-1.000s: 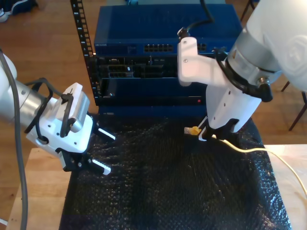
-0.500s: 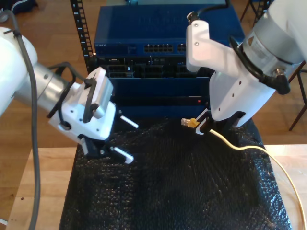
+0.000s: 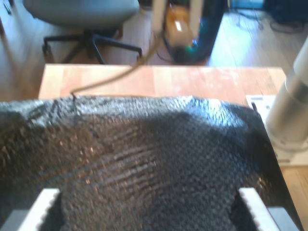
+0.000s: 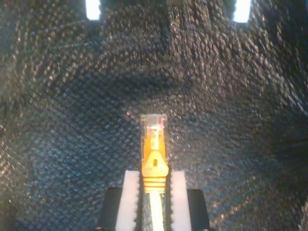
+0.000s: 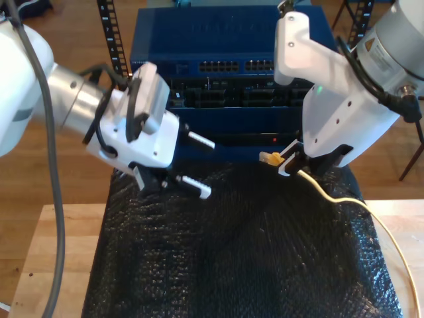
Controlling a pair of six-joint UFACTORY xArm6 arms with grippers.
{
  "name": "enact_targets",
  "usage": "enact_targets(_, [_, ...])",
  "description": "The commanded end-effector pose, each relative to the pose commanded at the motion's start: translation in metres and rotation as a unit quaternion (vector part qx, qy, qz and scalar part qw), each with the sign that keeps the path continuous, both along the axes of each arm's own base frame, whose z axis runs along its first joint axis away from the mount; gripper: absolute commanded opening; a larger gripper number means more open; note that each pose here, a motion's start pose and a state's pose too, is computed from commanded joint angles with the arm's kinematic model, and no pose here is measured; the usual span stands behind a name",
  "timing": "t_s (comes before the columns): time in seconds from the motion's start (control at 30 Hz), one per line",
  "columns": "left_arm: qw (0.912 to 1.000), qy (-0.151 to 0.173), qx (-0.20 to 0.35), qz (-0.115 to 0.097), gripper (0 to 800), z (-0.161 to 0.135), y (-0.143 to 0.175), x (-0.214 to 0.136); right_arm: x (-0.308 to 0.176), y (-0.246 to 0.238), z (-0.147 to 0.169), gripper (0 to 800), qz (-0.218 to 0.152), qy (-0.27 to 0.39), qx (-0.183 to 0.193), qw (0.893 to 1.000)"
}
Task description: Grab the cable and plug it in
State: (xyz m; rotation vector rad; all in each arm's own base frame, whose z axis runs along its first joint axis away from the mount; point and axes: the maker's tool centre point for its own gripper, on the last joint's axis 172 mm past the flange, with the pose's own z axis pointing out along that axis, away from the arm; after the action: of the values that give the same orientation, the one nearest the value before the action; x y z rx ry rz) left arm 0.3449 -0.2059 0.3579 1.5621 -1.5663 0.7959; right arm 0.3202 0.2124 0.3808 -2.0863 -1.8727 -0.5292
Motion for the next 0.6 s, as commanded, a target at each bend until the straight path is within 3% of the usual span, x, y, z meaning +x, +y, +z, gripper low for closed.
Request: enact_targets(0.6, [0.9995, -0.009, -0.03, 0.0, 800, 0.025, -0.01, 0.002, 0.004, 0.007, -0.004, 4, 0.005, -0.001, 0.009, 1.0])
